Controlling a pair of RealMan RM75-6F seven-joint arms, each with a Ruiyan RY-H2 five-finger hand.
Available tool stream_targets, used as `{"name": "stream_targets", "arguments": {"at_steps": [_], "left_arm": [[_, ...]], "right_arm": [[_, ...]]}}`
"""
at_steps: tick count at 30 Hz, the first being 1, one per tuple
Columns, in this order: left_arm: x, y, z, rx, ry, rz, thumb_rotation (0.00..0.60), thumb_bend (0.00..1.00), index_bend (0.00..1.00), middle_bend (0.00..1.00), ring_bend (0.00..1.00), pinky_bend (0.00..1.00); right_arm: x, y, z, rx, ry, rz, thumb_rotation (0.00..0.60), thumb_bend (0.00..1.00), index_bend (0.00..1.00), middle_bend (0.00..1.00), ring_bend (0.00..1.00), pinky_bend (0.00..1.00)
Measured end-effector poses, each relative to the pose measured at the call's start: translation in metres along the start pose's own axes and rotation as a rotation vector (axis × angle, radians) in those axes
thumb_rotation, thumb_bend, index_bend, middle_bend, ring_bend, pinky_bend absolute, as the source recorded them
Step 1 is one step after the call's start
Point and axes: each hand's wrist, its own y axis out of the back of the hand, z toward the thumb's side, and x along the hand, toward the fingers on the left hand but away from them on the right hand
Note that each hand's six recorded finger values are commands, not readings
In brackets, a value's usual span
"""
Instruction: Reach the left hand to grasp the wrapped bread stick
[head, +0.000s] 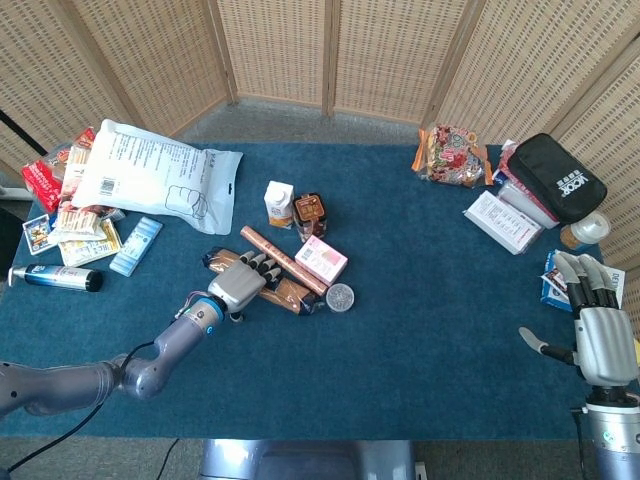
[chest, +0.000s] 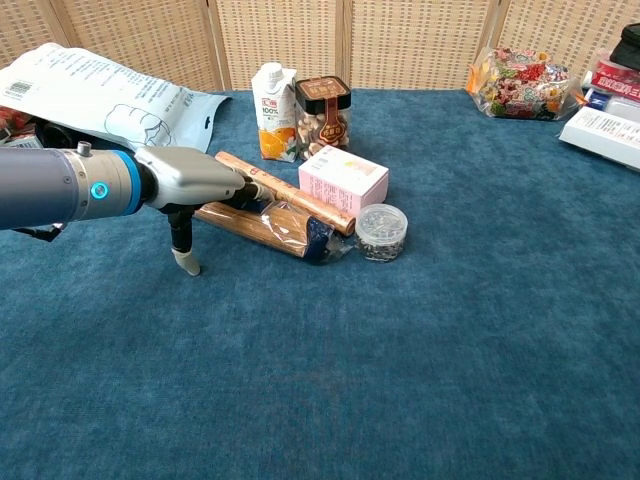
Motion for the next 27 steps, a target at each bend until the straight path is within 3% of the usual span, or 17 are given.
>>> {"name": "stream_targets", "arguments": {"at_steps": [3,5,11,14,21,27], "left_arm": [[0.005,0.003,0.000,-0.007,0.006,-0.003,0.600,0.07,0.13,0.00,0.02,0.15],[0.008,0.004,0.001,-0.020,0.007,-0.007,0.600,0.07,0.17,0.05,0.09,0.22],[0.015,0.012,0.010,-0.065,0.004,-0.008,0.600,0.07,0.54,0.47,0.48,0.63],[0.018,0.014,0.013,-0.058,0.008,0.005,0.600,0.09,0.72,0.65,0.63,0.79],[0.017,0.018,0.018,-0.022,0.011,0.018,0.600,0.11,0.79,0.75,0.74,0.88],[0.007,0.038,0.015,-0.020,0.020,0.064,0.600,0.13,0.80,0.77,0.77,0.90]], "right_arm": [[0.000,-0.001,0.000,-0.002,-0.001,0.003,0.600,0.00,0.00,0.00,0.00,0.00],[0.000,-0.001,0.000,-0.002,-0.001,0.004,0.600,0.00,0.00,0.00,0.00,0.00],[0.001,0.001,0.000,-0.003,0.000,0.000,0.600,0.00,0.00,0.00,0.00,0.00],[0.001,0.001,0.000,-0.003,0.001,-0.001,0.600,0.00,0.00,0.00,0.00,0.00],[0.002,0.003,0.000,-0.005,0.002,-0.006,0.600,0.00,0.00,0.00,0.00,0.00],[0.003,0.004,0.000,-0.010,0.005,-0.008,0.600,0.00,0.00,0.00,0.00,0.00]]}}
